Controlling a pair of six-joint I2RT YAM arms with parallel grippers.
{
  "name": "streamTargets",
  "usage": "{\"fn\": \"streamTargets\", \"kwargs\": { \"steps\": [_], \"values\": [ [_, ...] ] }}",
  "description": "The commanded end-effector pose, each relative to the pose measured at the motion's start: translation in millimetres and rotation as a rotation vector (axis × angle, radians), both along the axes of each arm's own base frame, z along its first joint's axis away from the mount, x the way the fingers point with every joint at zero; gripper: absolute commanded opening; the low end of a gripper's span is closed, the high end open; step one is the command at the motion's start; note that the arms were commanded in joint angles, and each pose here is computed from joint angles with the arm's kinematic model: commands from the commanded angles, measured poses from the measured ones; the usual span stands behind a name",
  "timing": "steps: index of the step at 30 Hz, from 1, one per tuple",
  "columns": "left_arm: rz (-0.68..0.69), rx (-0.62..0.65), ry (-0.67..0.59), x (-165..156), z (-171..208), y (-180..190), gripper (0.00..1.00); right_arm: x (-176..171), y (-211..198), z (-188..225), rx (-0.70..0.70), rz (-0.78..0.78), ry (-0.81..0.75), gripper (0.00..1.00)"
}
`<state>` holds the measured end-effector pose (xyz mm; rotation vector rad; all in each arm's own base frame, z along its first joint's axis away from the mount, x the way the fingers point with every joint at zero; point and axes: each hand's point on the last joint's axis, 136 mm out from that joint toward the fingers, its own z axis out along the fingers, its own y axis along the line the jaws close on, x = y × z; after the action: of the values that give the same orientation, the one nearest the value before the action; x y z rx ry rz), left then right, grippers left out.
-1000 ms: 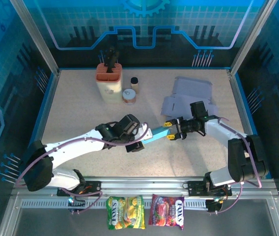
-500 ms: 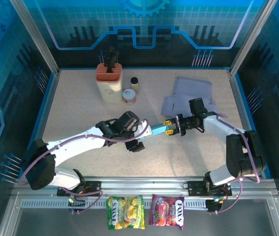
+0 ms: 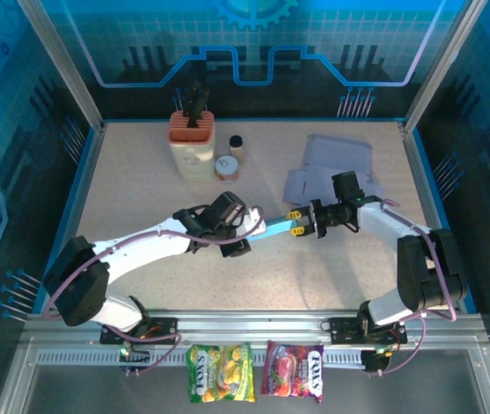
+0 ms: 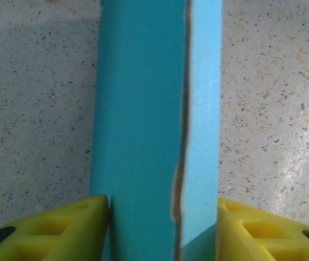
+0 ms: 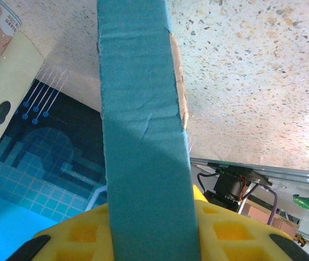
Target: Fold the paper box
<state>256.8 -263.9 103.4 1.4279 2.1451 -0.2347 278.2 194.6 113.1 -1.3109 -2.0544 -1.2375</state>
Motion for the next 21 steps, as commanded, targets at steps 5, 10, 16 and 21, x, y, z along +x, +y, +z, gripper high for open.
{"fn": "streamTargets", "kwargs": {
  "steps": [5, 10, 16, 21],
  "values": [
    [-0.027, -0.057, 0.095, -7.0, 2.8, -5.0, 0.42, 13.3, -4.5, 11.1, -0.009, -0.029, -0.003, 0.43],
    [-0.011, -0.118, 0.166, -7.9, 8.5, -5.1, 0.37, 29.5, -7.1, 29.3, -0.025, -0.027, -0.095, 0.54],
    [0.010, -0.168, 0.217, -7.3, 14.8, -4.0, 0.38, 33.7, -49.8, 56.4, -0.297, -0.055, -0.334, 0.58],
    [0.024, -0.174, 0.241, -8.5, 14.8, -4.3, 0.39, -0.5, -76.5, 75.0, -0.623, -0.051, -0.546, 0.56]
  ]
}}
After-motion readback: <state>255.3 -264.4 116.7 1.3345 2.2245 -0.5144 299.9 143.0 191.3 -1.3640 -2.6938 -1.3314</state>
